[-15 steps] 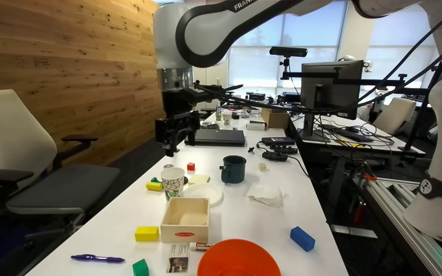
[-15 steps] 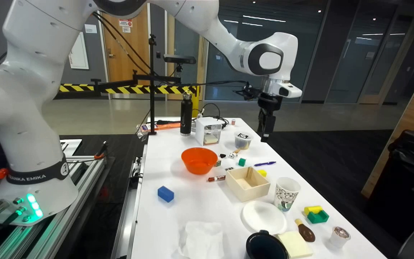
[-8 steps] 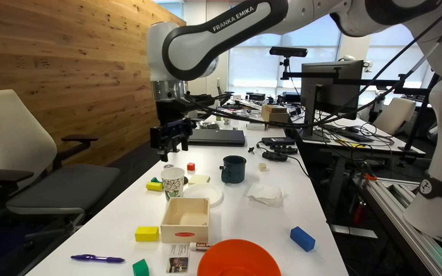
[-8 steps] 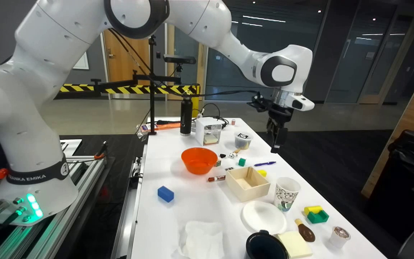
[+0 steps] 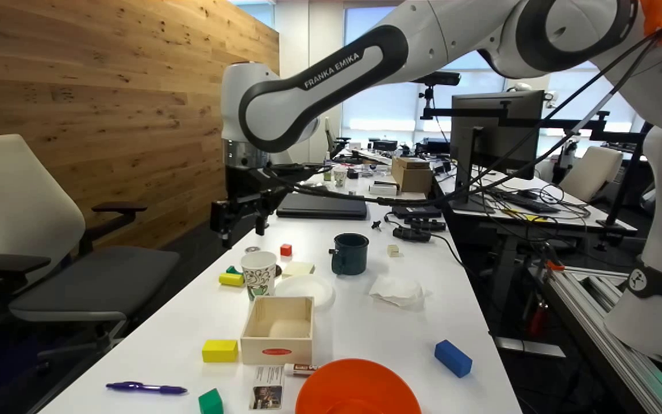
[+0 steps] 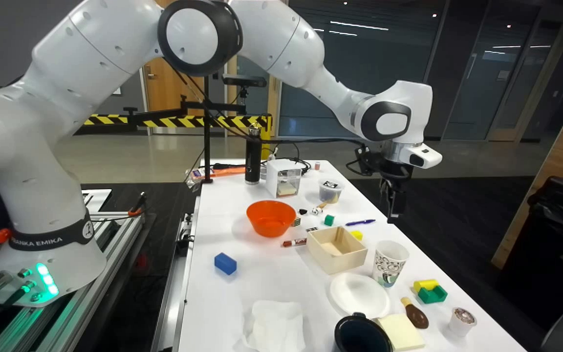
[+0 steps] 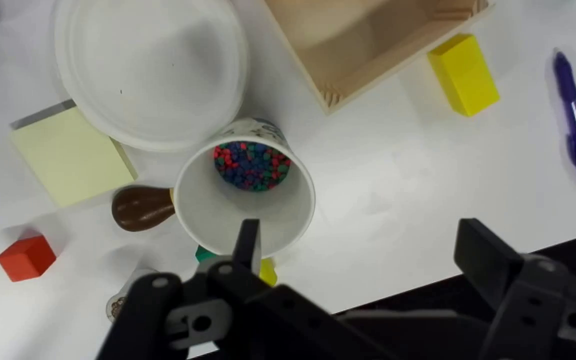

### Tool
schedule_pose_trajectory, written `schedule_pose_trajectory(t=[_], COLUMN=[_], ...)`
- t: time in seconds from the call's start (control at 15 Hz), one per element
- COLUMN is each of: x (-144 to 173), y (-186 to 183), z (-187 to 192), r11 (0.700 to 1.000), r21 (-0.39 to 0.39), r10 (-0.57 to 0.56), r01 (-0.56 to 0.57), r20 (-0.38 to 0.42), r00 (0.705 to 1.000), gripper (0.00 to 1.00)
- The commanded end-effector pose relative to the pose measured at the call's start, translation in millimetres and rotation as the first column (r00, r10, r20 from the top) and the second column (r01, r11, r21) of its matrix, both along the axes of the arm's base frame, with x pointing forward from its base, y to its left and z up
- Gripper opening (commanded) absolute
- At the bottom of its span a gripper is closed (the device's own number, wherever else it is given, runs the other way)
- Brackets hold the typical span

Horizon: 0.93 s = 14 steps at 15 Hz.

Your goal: Move the cup to the right

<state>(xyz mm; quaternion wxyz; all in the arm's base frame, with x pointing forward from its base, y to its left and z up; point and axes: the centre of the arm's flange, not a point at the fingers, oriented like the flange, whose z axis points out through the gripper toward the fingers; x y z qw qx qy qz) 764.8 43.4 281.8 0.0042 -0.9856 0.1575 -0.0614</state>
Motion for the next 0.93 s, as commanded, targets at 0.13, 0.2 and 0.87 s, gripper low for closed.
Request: schedule_pose_trajectory(t=[0.13, 0.2, 0.87], x=[18, 18, 14], y=[-12, -13, -13], z=[-23, -27, -56], r11=[0.999, 0.999, 0.998], r21=[0.013, 0.007, -0.019], r10=[-0.053, -0.05, -0.051], r01=[0.052, 0.049, 0.053], r20=[0.098, 0.11, 0.107], r00=[0.994, 0.993, 0.993], gripper=[1.0, 1.0, 0.81])
